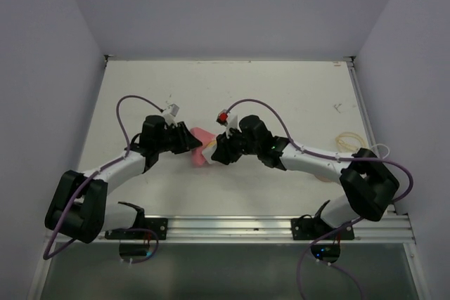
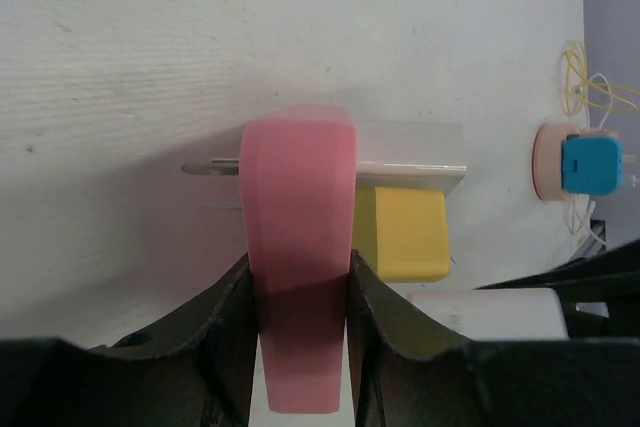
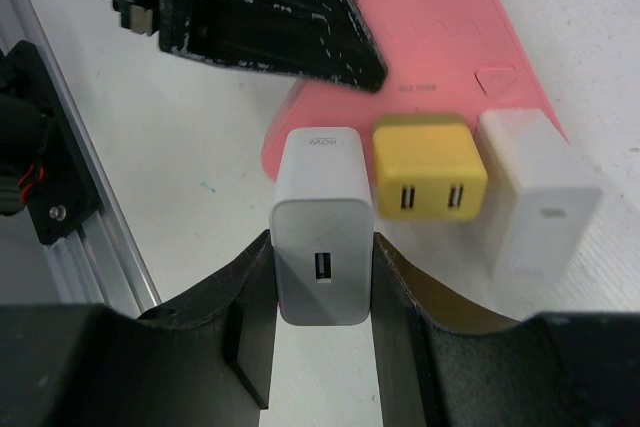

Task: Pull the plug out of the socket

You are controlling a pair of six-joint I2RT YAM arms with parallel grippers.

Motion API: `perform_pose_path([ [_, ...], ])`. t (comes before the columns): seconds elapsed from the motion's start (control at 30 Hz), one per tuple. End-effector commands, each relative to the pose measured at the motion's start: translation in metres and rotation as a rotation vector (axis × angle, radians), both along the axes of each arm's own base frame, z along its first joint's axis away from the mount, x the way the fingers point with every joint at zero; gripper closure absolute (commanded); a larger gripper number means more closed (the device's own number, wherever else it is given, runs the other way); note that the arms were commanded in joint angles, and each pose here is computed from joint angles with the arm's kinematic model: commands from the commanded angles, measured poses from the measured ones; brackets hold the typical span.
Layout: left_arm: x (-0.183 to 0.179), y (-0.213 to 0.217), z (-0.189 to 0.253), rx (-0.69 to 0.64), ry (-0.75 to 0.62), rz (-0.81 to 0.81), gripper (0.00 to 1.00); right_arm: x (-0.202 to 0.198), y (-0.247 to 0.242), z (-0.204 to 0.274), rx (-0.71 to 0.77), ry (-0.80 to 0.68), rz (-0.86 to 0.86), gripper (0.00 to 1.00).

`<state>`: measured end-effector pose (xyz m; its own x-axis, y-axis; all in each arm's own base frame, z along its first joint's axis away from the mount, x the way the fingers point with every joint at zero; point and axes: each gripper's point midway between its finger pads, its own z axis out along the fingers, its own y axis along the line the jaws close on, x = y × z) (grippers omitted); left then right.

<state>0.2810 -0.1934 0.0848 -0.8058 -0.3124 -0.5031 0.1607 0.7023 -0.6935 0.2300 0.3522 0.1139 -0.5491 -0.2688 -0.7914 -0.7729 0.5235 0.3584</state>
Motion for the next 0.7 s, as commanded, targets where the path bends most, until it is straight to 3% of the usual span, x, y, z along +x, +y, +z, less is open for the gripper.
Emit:
perform_pose_path([
  [0.0, 0.004, 0.056, -0.041, 0.280, 0.003, 0.159, 1.00, 0.013, 0.002, 0.070, 0.144, -0.103, -0.043, 1.00],
  [0.27, 0.002, 0.062, -0.045, 0.300, 0.000, 0.188, 1.00, 0.013, -0.003, 0.086, 0.161, -0.108, -0.077, 1.00],
  [0.43, 0.004, 0.059, -0.040, 0.283, -0.013, 0.179, 1.00, 0.035, -0.041, 0.091, 0.114, -0.108, -0.275, 1.00],
  [0.67, 0.006, 0.055, -0.036, 0.279, -0.022, 0.151, 1.00, 0.066, -0.118, 0.046, 0.112, 0.079, -0.557, 1.00],
])
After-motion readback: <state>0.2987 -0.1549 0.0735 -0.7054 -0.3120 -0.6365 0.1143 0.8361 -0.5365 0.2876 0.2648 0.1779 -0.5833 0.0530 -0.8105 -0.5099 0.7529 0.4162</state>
